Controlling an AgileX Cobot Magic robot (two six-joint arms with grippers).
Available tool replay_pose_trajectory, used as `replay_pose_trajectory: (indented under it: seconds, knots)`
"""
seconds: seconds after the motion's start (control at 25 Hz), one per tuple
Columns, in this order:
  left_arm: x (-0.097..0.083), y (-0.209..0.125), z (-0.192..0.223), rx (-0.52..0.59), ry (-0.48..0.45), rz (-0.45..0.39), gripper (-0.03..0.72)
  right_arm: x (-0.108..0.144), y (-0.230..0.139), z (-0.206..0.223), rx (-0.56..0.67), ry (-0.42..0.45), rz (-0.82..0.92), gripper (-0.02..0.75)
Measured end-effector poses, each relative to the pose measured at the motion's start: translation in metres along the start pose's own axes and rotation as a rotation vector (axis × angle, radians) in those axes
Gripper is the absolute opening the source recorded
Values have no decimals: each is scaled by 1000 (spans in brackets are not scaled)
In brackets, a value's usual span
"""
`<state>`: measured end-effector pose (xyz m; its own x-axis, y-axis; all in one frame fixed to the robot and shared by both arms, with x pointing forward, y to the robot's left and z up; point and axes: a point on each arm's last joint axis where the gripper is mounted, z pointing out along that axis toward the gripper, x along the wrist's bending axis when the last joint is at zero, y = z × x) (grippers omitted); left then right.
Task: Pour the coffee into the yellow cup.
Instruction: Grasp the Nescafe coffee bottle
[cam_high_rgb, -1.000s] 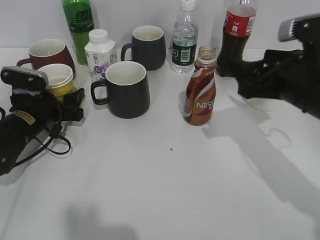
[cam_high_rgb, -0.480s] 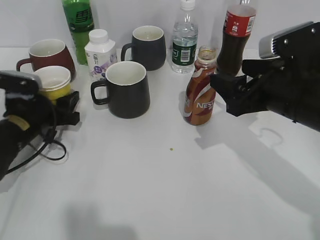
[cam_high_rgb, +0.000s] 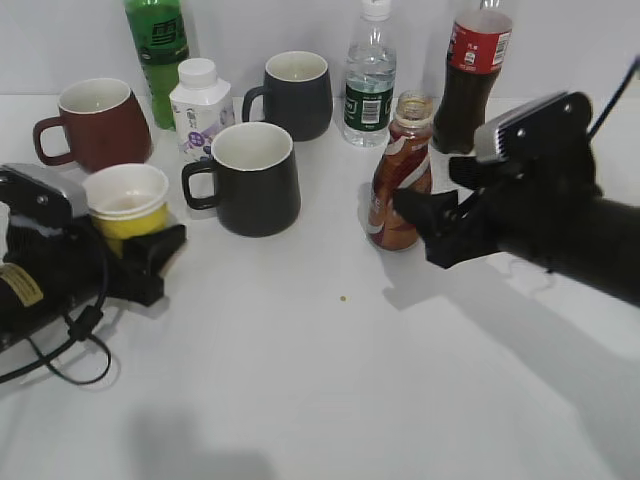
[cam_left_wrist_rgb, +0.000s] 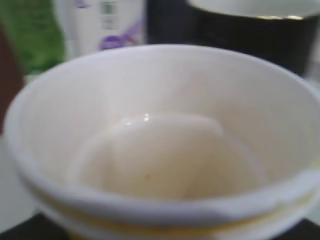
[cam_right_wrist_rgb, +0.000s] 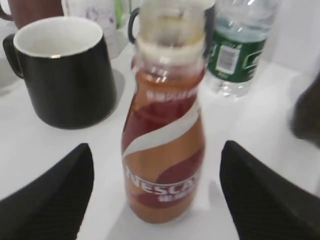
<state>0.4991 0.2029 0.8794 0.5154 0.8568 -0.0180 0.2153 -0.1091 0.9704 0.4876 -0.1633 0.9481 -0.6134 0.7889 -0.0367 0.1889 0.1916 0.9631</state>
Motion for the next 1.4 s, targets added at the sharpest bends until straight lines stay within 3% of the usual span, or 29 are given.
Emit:
replay_pose_trajectory:
  seconds: [0.32, 0.48, 0.64, 0.92, 1.24, 1.4]
  knots:
    - [-23, 9, -8, -19, -247, 66, 455, -6, -19, 27, 14, -23, 65, 589]
    - [-30, 12, -10, -26, -318, 90, 455, -9, -17, 41, 2, -18, 57, 589]
    - [-35, 13, -10, -27, -346, 98, 455, -12, -12, 54, -21, -16, 49, 589]
    - [-62, 19, -3, -54, -430, 120, 455, -14, -19, 77, -14, 12, 28, 589]
    - [-64, 24, 2, -75, -431, 123, 455, -13, -35, 84, 27, 19, 37, 585]
    - [-64, 24, 2, -73, -436, 103, 454, -13, -37, 85, 14, 21, 43, 504]
